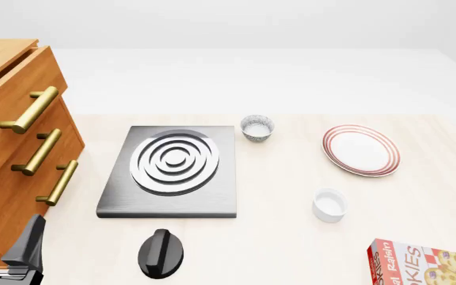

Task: Pick the akita bowl next to the cookies box and place it on the plate.

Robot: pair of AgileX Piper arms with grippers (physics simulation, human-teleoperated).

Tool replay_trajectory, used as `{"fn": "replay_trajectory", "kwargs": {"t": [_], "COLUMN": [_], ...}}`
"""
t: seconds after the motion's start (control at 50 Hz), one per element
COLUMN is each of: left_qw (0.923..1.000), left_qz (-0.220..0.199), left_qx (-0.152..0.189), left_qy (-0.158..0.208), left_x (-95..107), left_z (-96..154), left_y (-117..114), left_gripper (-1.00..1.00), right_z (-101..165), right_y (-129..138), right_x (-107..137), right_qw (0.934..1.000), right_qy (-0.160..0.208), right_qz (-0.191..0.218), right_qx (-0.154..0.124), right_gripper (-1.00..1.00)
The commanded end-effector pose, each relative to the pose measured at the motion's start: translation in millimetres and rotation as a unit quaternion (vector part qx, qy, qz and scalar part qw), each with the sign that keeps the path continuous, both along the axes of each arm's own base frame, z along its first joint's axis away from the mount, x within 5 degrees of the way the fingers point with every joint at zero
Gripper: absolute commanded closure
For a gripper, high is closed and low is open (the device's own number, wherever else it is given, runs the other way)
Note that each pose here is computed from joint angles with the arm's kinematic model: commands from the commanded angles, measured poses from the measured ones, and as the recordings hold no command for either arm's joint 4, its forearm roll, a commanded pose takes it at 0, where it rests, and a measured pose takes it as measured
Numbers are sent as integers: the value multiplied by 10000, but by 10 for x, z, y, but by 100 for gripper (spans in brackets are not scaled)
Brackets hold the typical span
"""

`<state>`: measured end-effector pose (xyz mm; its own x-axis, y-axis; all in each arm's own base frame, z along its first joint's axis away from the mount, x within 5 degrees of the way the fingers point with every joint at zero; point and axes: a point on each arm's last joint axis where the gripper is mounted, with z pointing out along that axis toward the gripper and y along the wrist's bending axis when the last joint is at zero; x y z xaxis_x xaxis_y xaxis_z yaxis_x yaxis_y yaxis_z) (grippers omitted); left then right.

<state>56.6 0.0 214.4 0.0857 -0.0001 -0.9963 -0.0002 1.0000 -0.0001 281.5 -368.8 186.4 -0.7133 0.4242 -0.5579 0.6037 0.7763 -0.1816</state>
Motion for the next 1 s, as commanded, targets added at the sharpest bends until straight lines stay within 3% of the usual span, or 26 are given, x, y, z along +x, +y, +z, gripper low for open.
{"fn": "replay_trajectory", "kwargs": {"t": [0.02, 1.0], "left_qw": [10000, 10000], "left_qz": [0, -1], "left_qx": [0, 1], "left_qy": [0, 0], "left_x": [0, 0], "left_z": [0, 0], "left_y": [0, 0], "left_gripper": [-100, -100], "right_z": [-141, -590], "right_y": [-18, -53], "right_x": [-23, -32], "right_qw": [9999, 9979], "right_qy": [101, 462], "right_qz": [29, 105], "right_qx": [63, 439], "right_gripper": [-100, -100]}}
